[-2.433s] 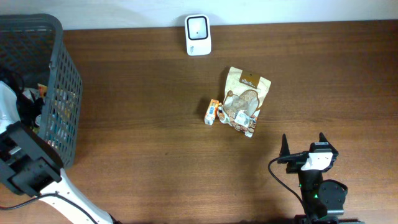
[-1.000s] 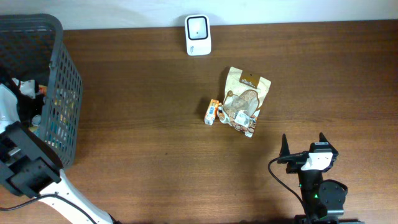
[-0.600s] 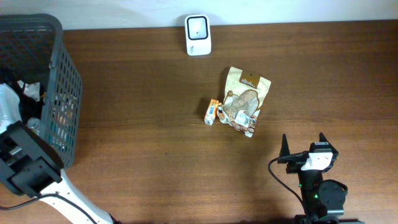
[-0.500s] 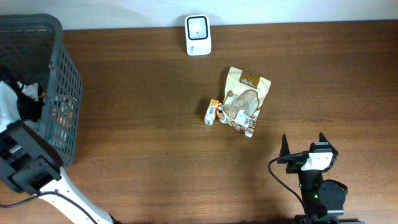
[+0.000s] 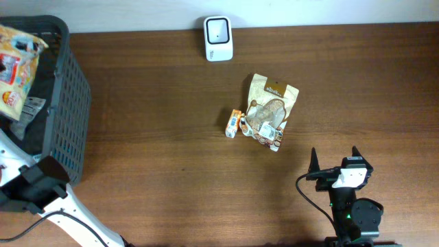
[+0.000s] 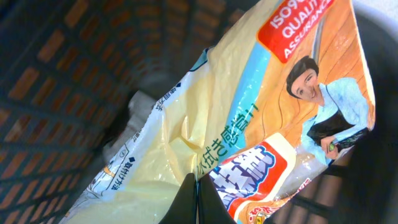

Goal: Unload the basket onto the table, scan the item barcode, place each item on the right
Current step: 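Reach the left gripper into the basket and grasp the yellow snack bag, then carry the yellow snack bag with the left gripper and drop it on the table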

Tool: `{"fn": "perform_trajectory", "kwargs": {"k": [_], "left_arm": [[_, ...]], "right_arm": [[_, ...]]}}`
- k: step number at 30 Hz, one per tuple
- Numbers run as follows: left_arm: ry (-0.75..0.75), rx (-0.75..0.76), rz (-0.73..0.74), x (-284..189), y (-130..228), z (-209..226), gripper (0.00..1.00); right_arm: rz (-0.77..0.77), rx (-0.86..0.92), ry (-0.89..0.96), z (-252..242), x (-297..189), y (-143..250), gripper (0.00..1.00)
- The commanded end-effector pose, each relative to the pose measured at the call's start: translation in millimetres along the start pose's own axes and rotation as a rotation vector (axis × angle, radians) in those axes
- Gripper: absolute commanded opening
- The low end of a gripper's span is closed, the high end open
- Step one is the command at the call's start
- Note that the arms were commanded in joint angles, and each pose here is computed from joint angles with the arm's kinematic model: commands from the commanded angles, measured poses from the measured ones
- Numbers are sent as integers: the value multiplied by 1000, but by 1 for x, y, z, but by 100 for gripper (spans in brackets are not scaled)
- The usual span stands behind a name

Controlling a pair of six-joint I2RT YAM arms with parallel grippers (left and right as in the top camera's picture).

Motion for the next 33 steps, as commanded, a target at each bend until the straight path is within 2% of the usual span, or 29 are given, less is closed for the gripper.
{"fn": "perform_trajectory", "kwargs": {"k": [1, 4, 8, 11, 14, 17, 20, 23, 26, 29, 33], "left_arm": [[154, 21, -185, -78, -20, -40, 0], [249, -2, -286, -136, -21, -65, 0], [545, 78, -352, -205, -3, -126, 0], [657, 86, -255, -211, 18, -170, 0], [723, 160, -128, -202, 44, -220, 0], [605, 209, -7, -172, 67, -256, 0], [352, 166, 129, -129, 97, -275, 0], [282, 182, 221, -95, 126, -305, 0], [241, 253, 251, -46, 156, -337, 0], [151, 189, 283, 12, 189, -343, 0], [89, 99, 361, 63, 238, -334, 0]], "right_arm": [[5, -7, 0, 0, 0, 4, 98], [5, -7, 0, 0, 0, 4, 98], [5, -7, 0, 0, 0, 4, 98], [5, -7, 0, 0, 0, 4, 98], [5, -7, 0, 0, 0, 4, 98], [5, -7, 0, 0, 0, 4, 98], [5, -7, 0, 0, 0, 4, 99], [5, -7, 0, 0, 0, 4, 98], [5, -7, 0, 0, 0, 4, 99], [5, -8, 0, 0, 0, 4, 98], [5, -7, 0, 0, 0, 4, 98]]}}
Point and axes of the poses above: each gripper's point midway between its finger pads, its own x axis out along the fingers, its own z axis along the line the jaws close on, y = z × x, the point moved 2 cm from there along -x, back along the fingers, and after that the axes turned 5 degrees about x, right-handed, at the moved point
